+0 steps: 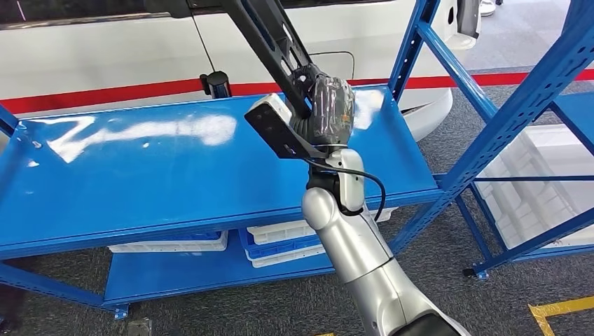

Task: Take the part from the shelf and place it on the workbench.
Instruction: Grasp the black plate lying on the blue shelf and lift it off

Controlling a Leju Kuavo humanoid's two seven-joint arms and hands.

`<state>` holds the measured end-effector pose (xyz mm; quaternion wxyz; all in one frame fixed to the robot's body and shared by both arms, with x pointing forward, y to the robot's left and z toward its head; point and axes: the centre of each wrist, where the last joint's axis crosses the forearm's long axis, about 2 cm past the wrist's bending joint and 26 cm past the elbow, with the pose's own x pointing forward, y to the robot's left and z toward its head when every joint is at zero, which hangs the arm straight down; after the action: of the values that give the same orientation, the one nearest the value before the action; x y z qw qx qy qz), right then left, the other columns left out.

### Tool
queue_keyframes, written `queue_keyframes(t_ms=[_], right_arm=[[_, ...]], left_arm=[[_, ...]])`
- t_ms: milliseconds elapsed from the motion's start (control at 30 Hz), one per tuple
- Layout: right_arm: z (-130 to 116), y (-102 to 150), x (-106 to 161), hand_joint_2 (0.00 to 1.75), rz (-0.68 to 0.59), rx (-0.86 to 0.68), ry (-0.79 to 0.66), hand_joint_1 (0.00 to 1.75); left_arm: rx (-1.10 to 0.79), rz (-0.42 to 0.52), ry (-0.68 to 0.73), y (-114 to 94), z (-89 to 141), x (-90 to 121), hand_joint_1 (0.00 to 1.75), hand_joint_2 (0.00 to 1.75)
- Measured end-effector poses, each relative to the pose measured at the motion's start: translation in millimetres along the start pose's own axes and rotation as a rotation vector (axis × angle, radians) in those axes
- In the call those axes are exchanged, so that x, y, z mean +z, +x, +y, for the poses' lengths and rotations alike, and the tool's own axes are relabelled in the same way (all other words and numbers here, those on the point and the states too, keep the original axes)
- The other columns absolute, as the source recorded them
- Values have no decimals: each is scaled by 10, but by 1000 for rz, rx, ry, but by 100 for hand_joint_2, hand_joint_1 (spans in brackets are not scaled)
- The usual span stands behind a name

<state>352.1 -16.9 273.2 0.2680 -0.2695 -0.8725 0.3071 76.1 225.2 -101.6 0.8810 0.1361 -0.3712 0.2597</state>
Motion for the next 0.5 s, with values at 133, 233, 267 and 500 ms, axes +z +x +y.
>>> queue_keyframes(t_ms=[133, 233, 267, 500], right_arm=[[17, 22, 8, 175, 1, -49, 19, 175], [27, 32, 13, 175, 5, -74, 32, 175], [28, 32, 12, 175, 6, -82, 35, 175], [23, 22, -1, 175, 8, -123, 50, 175]], left_arm=[[-43, 29, 19, -1, -4, 6, 0, 175], [-68, 44, 19, 1, -3, 5, 0, 175], [-72, 44, 15, 2, -6, 5, 0, 175], [-73, 36, -19, 31, -56, -5, 0, 175]])
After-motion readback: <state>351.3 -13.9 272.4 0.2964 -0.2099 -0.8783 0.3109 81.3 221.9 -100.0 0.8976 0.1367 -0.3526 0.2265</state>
